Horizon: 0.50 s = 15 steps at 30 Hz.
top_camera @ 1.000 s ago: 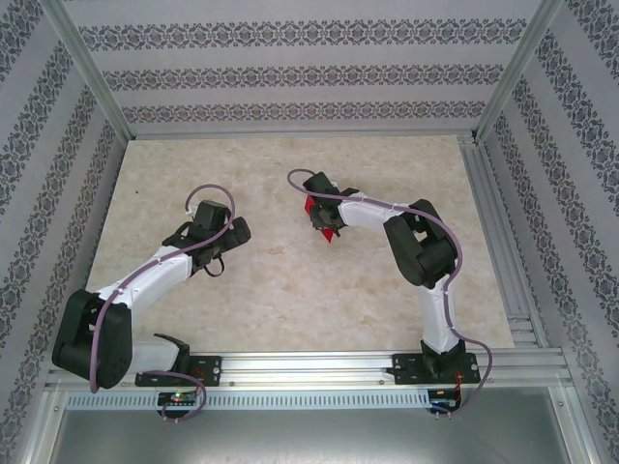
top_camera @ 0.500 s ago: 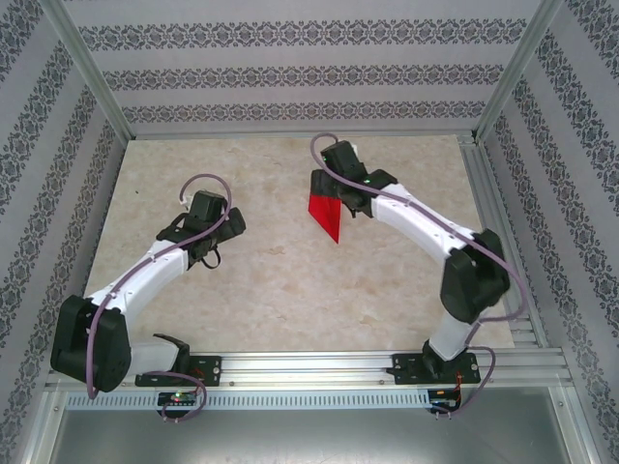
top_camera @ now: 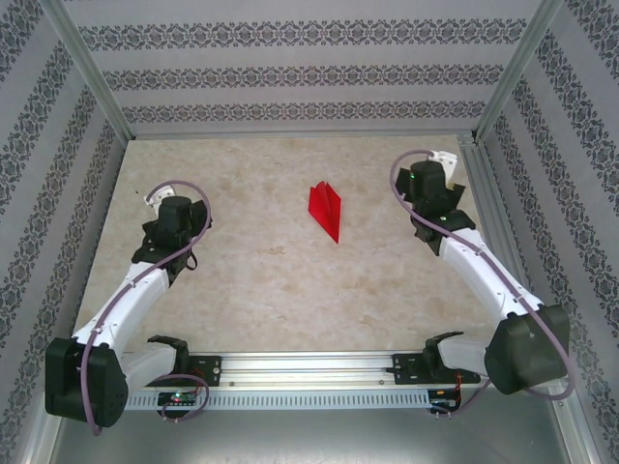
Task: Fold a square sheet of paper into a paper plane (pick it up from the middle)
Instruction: Reset both arms
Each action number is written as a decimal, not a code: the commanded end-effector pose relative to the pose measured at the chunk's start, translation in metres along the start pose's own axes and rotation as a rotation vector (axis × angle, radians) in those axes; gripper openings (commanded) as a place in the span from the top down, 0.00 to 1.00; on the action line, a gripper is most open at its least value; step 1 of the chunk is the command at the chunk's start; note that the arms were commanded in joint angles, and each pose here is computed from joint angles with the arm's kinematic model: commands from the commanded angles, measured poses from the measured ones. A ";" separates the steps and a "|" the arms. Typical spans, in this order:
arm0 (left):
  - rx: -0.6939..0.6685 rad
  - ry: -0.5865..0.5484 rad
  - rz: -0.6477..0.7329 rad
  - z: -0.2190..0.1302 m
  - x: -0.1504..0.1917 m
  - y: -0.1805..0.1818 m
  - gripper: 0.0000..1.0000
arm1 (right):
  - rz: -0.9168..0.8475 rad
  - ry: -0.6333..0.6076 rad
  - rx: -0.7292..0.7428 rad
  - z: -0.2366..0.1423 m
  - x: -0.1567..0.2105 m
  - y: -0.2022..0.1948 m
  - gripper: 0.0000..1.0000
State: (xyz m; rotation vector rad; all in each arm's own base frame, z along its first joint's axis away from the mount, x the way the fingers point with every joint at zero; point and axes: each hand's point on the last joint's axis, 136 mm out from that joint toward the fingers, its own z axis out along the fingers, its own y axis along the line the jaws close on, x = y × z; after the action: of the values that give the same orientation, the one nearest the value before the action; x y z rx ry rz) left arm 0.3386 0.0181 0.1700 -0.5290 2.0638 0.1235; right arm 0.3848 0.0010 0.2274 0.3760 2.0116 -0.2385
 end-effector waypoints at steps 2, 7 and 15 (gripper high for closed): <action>-0.011 -0.128 0.091 0.006 -0.015 0.011 0.00 | 0.027 -0.114 0.076 0.008 0.012 -0.040 0.02; 0.102 -0.221 0.177 0.017 -0.006 -0.001 0.00 | 0.018 -0.184 0.132 0.018 0.045 -0.067 0.02; 0.299 -0.283 0.315 0.029 0.010 -0.036 0.00 | -0.064 -0.211 -0.010 0.041 0.065 -0.047 0.02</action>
State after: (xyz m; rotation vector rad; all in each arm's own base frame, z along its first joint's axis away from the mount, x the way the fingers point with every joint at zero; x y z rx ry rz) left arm 0.3554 0.0077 0.1172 -0.1357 1.9978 0.1289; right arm 0.3559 -0.0617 0.1297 0.3661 1.9291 -0.3851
